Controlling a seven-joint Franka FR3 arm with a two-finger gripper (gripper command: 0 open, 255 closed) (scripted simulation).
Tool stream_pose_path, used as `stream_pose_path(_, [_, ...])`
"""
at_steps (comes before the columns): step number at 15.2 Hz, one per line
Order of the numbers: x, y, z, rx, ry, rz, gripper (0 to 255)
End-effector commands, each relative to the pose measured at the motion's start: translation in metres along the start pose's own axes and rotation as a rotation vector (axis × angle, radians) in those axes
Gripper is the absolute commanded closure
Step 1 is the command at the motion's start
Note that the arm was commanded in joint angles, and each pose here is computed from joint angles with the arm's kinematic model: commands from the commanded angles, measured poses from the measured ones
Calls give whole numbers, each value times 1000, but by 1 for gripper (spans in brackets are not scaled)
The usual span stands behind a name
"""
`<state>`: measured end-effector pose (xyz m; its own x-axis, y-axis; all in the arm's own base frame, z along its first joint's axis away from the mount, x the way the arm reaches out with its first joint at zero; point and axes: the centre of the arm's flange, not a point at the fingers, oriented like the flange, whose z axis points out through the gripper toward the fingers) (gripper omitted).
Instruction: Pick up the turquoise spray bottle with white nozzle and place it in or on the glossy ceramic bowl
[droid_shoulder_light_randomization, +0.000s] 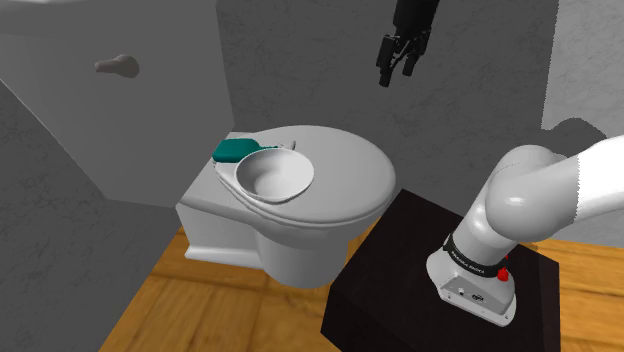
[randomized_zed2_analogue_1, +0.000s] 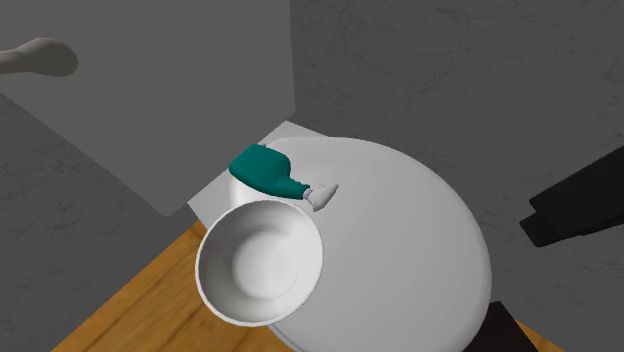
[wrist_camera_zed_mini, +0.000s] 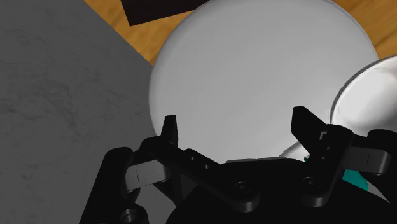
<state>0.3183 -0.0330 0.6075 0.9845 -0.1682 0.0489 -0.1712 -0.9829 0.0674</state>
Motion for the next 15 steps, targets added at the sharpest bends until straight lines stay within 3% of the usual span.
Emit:
stream_pose_path(1, [0,0,0,0,0,0,0])
stream_pose_path(15, [130,-103,91,-20,-30,-248,0])
